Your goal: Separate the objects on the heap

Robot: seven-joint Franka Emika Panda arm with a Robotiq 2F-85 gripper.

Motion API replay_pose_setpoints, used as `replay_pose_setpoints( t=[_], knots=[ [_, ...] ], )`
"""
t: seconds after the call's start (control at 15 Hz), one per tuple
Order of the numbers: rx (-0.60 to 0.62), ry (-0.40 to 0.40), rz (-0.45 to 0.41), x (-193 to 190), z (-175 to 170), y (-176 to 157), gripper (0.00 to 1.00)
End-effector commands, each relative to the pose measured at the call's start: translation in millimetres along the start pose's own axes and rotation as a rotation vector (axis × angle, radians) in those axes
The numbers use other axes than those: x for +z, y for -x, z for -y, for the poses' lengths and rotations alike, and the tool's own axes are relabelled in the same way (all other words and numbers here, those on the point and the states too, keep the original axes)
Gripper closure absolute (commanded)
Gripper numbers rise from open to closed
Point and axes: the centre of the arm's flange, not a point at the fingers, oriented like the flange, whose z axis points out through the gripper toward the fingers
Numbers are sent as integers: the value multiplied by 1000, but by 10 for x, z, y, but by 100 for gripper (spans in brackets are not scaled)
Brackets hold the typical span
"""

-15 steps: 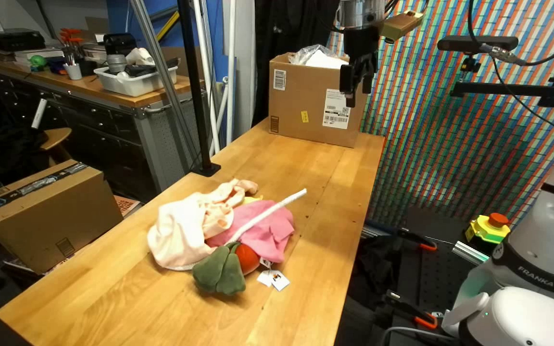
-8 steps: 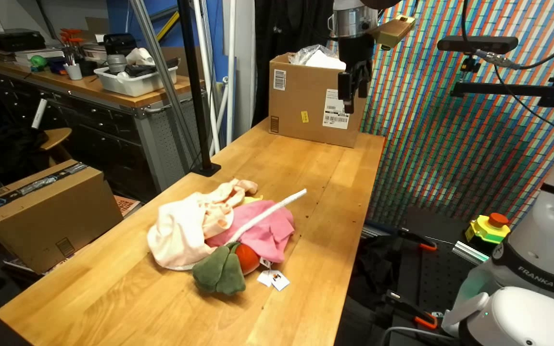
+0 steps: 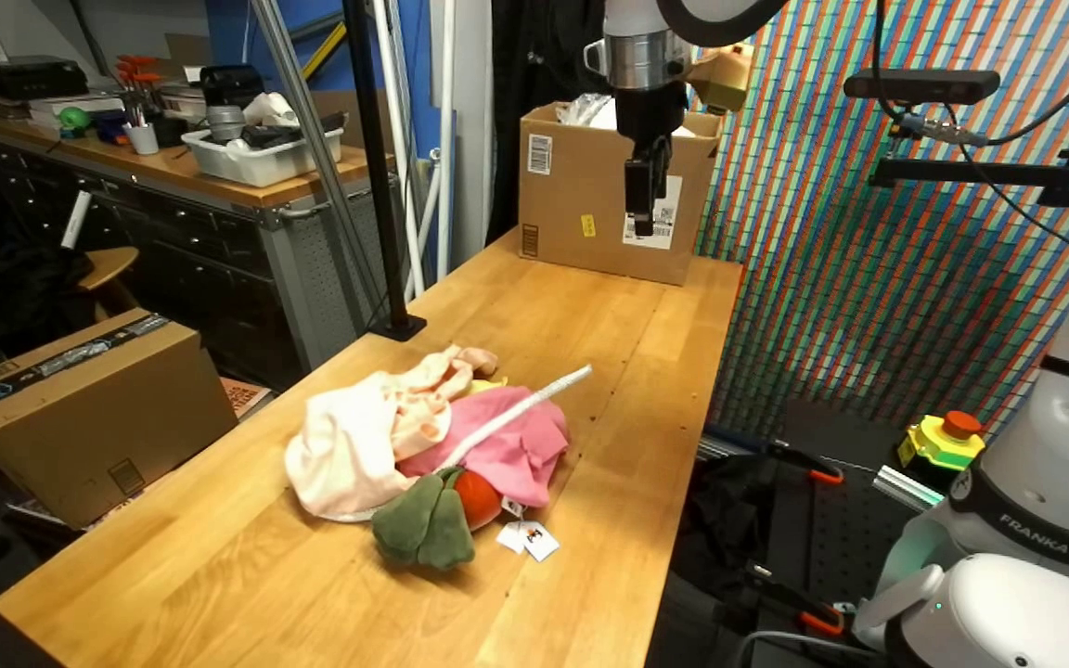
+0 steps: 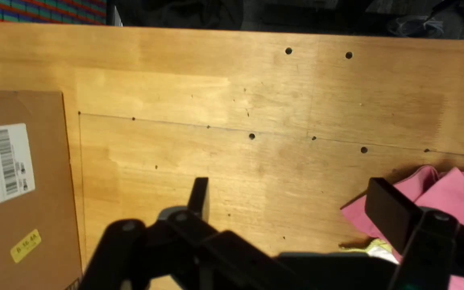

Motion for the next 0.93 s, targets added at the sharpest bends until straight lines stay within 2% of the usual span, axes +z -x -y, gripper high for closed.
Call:
replay_pose_setpoints(
  t=[0.0,0.87],
  knots=[
    [-90,-2,-75,-43,175,-228,0],
    [-418,-68,-104,273,1149,-560,0]
  ],
)
